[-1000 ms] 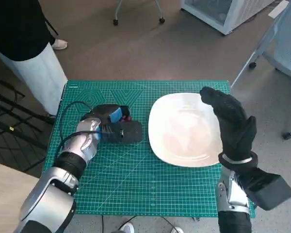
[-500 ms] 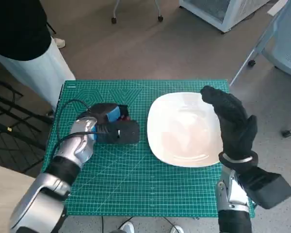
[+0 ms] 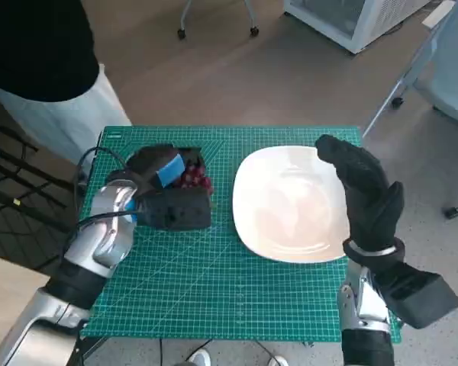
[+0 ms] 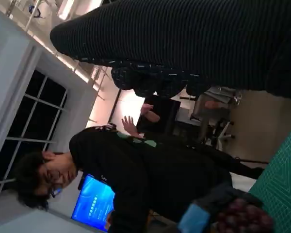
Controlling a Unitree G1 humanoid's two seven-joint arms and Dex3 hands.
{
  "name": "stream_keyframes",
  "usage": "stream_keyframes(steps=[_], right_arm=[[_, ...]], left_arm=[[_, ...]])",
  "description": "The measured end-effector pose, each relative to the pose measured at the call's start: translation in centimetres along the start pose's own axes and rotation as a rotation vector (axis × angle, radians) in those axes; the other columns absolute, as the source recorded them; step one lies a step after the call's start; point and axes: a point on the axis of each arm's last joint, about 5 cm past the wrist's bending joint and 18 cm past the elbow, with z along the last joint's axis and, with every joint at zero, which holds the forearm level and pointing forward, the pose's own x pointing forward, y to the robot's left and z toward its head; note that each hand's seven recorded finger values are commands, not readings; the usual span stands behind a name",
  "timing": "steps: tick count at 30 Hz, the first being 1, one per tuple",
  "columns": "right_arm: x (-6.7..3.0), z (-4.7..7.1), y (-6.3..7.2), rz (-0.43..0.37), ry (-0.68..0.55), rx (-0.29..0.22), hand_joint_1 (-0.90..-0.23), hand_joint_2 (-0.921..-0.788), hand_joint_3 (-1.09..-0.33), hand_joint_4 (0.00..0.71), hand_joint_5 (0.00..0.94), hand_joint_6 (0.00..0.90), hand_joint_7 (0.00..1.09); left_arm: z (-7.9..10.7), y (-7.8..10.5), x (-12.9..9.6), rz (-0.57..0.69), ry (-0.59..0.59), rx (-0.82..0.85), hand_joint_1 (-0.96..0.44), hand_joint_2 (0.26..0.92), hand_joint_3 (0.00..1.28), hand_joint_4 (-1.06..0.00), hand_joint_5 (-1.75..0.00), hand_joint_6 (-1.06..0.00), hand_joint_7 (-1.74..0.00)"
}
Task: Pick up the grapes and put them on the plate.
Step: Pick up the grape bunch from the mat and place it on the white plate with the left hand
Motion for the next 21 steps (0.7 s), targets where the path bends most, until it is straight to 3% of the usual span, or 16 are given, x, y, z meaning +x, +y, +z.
stream_keyframes(steps=[21], right_arm=[[0.08, -0.2, 0.0, -0.004, 0.0, -0.001, -0.695, -0.921, -0.695, 0.355, 0.002, 0.021, 0.53]], left_arm=[[0.9, 1.1, -1.6, 0.098, -0.095, -0.029, 0.0, 0.921, 0.15, -0.59, -1.36, -0.56, -1.14]])
